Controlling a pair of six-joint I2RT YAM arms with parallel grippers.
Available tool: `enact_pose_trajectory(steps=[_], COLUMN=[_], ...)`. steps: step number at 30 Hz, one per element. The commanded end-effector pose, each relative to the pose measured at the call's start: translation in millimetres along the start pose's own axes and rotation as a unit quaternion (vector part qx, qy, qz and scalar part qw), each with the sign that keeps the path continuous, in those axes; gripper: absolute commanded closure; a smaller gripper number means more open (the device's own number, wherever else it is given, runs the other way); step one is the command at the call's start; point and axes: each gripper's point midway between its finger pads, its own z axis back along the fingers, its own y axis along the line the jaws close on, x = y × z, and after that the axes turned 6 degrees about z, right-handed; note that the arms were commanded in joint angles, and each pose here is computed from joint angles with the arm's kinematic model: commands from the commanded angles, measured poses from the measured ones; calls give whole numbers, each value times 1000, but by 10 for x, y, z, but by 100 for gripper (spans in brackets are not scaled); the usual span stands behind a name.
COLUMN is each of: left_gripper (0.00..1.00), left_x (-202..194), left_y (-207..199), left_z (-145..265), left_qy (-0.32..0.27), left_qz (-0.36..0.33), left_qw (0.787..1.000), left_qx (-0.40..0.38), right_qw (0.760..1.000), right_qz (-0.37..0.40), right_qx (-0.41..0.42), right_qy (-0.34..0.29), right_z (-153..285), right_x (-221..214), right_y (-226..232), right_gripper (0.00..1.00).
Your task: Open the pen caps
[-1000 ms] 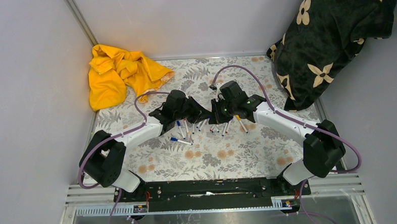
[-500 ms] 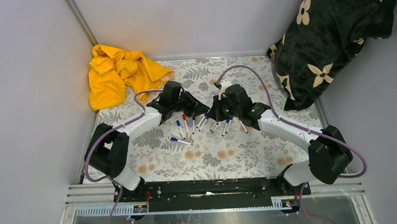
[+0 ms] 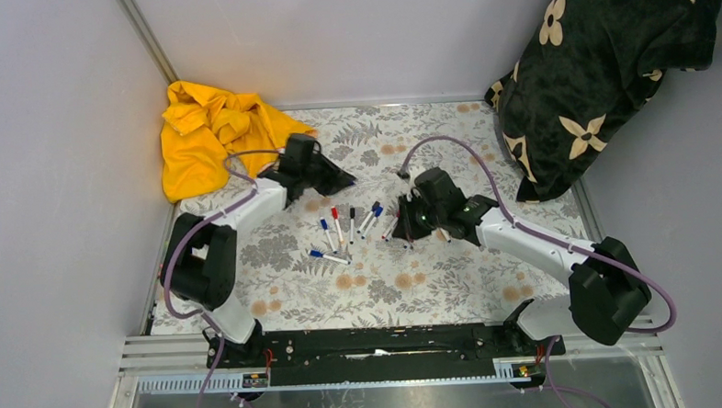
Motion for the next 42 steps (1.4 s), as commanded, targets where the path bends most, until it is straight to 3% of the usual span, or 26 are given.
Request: enact_pose_trajectory(steps=[1, 10, 20, 32, 42], left_gripper=[100, 100, 99, 83, 61], left_x=[932, 1039, 1192, 1352, 1375], left_y=[139, 57, 719, 1248, 1557], left_z=[23, -67, -206, -99, 3], left_qy=[-165, -176, -176, -185, -179], left_qz=[-29, -115, -197, -211, -206], left_qw=[985, 974, 933, 892, 876], left_qx=[45, 82, 246, 353, 398], right_qw=[991, 993, 964, 918, 906], right_qz=[-17, 5, -53, -95, -90], right_qx=[-7, -77, -259, -384, -414], right_qy=[129, 89, 16, 11, 21], right_z=[256, 289, 174, -85, -181], right_x=[-669, -369, 257, 425, 395], right_y=[-62, -266, -1462, -2436, -2736], right_gripper=[100, 100, 100, 99, 91])
